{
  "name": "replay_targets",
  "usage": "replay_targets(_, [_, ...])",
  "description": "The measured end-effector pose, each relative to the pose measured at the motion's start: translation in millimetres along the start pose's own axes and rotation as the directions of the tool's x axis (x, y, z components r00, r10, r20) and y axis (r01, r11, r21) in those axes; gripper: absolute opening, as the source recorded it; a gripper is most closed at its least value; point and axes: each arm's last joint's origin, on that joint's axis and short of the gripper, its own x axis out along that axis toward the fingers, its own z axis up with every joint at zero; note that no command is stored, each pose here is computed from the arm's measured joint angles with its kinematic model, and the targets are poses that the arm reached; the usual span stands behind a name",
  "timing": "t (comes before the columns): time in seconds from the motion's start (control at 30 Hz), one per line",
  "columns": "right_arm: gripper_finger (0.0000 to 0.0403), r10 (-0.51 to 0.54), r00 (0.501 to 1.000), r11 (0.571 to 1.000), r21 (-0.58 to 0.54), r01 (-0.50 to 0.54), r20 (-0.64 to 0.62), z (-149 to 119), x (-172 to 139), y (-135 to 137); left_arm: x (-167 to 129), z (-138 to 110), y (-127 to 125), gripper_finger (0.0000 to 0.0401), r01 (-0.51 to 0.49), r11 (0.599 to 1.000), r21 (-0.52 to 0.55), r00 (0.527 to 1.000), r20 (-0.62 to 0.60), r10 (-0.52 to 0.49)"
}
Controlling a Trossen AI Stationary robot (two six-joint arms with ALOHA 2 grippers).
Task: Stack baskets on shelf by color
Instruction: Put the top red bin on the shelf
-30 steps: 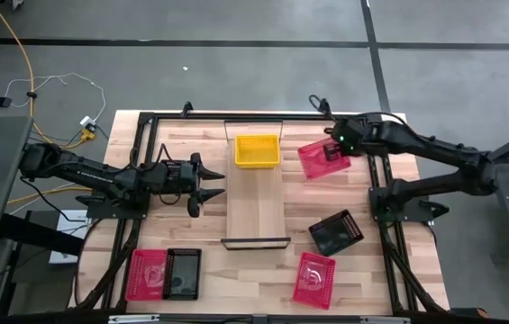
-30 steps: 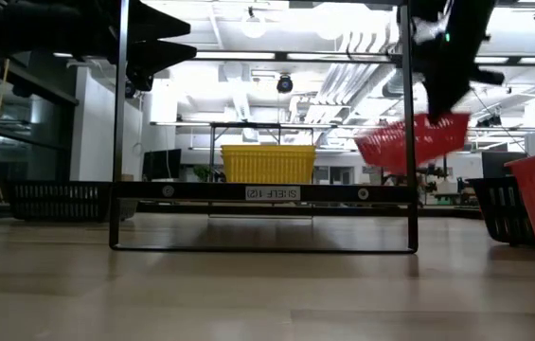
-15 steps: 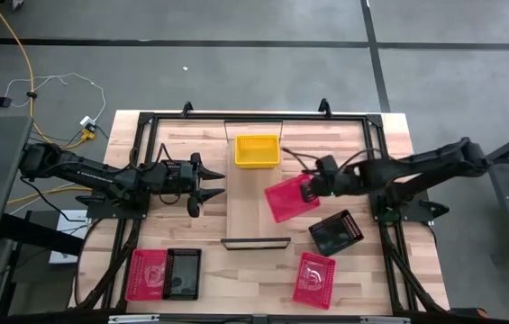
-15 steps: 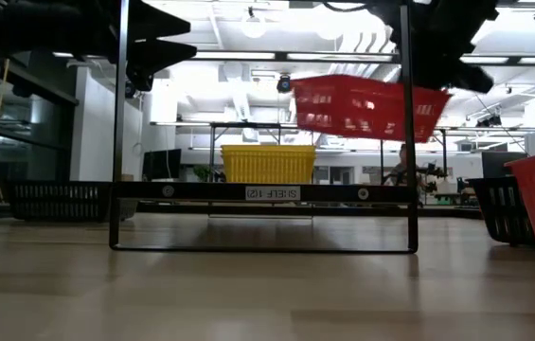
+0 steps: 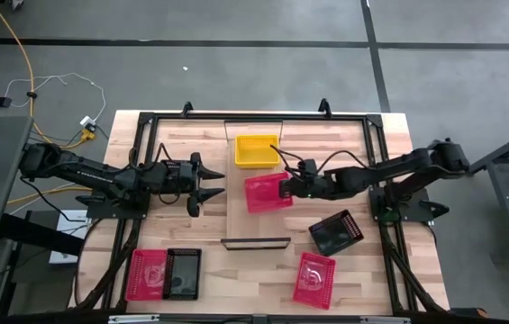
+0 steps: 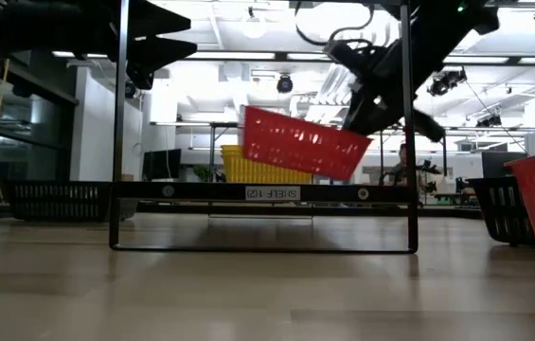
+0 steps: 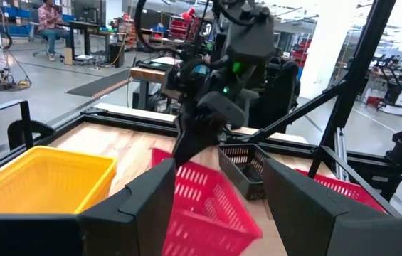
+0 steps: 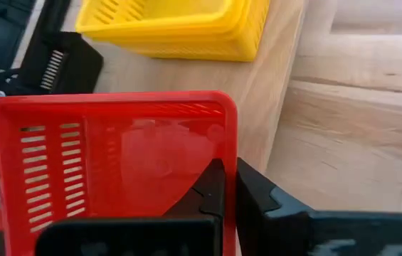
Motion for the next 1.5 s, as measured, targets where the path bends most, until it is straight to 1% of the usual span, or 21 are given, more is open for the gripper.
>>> replay_targets(0.1, [0.0, 0.003, 1.0, 1.0, 0.022, -0.003, 0.008, 0, 8, 1, 0, 0, 0, 0.0202, 0.0, 1.0, 0.0, 1.0, 0.0, 0.0])
replay_targets(0.2, [0.0, 0.005, 1.0, 0.997, 0.078, -0.007, 0.017, 1, 13, 1, 0, 0, 0, 0.0202, 0.0, 1.0, 0.0, 1.0, 0.0, 0.0])
replay_targets(0.33, [0.0011, -0.001, 1.0, 0.997, 0.071, 0.0, 0.003, 1, 17, 0, 0, 0, 0, 0.0202, 0.0, 1.0, 0.0, 1.0, 0.0, 0.0])
replay_targets(0.43, [0.0034, 0.011, 1.0, 0.998, 0.06, -0.011, 0.003, 1, 19, 1, 0, 0, 0, 0.0202, 0.0, 1.0, 0.0, 1.0, 0.0, 0.0])
replay_targets(0.63, [0.0099, 0.107, 0.994, 0.994, 0.014, -0.107, 0.035, 4, 18, 11, 0, 0, 0, 0.0202, 0.0, 1.0, 0.0, 1.0, 0.0, 0.0])
replay_targets(0.8, [0.014, 0.119, 0.992, 0.99, -0.077, -0.115, 0.04, 6, 16, 12, 0, 0, 0, 0.0202, 0.0, 1.0, 0.001, 1.0, 0.001, 0.0])
replay_targets(0.87, [0.0148, 0.129, 0.991, 0.986, -0.109, -0.124, 0.043, 7, 12, 13, 0, 0, 0, 0.0202, 0.0, 1.0, 0.001, 1.0, 0.0, 0.0])
replay_targets(0.97, [0.0153, 0.141, 0.989, 0.973, -0.19, -0.13, 0.047, 11, 4, 13, 0, 0, 0, 0.0202, 0.0, 1.0, 0.001, 1.0, 0.0, 0.0])
replay_targets(1.1, [0.0154, 0.137, 0.99, 0.933, -0.34, -0.115, 0.043, 17, -14, 11, 0, -1, 0, 0.0202, -0.001, 1.0, 0.018, 1.0, -0.012, 0.001])
replay_targets(1.23, [0.0154, 0.115, 0.993, 0.892, -0.443, -0.085, 0.041, 18, -30, 6, 0, -7, 1, 0.0202, -0.008, 1.0, 0.029, 0.997, -0.075, 0.011])
replay_targets(1.37, [0.0142, 0.05, 0.998, 0.851, -0.524, -0.022, 0.039, 17, -38, -1, -1, -13, 2, 0.02, -0.015, 0.999, 0.038, 0.992, -0.129, 0.019])
replay_targets(1.43, [0.0124, -0.001, 1.0, 0.826, -0.563, 0.016, 0.027, 15, -38, -7, -2, -17, 3, 0.0192, -0.02, 0.999, 0.046, 0.984, -0.175, 0.028])
replay_targets(1.5, [0.0095, -0.036, 0.999, 0.812, -0.583, 0.042, 0.022, 12, -36, -14, -2, -22, 4, 0.0175, -0.039, 0.997, 0.064, 0.964, -0.261, 0.055])
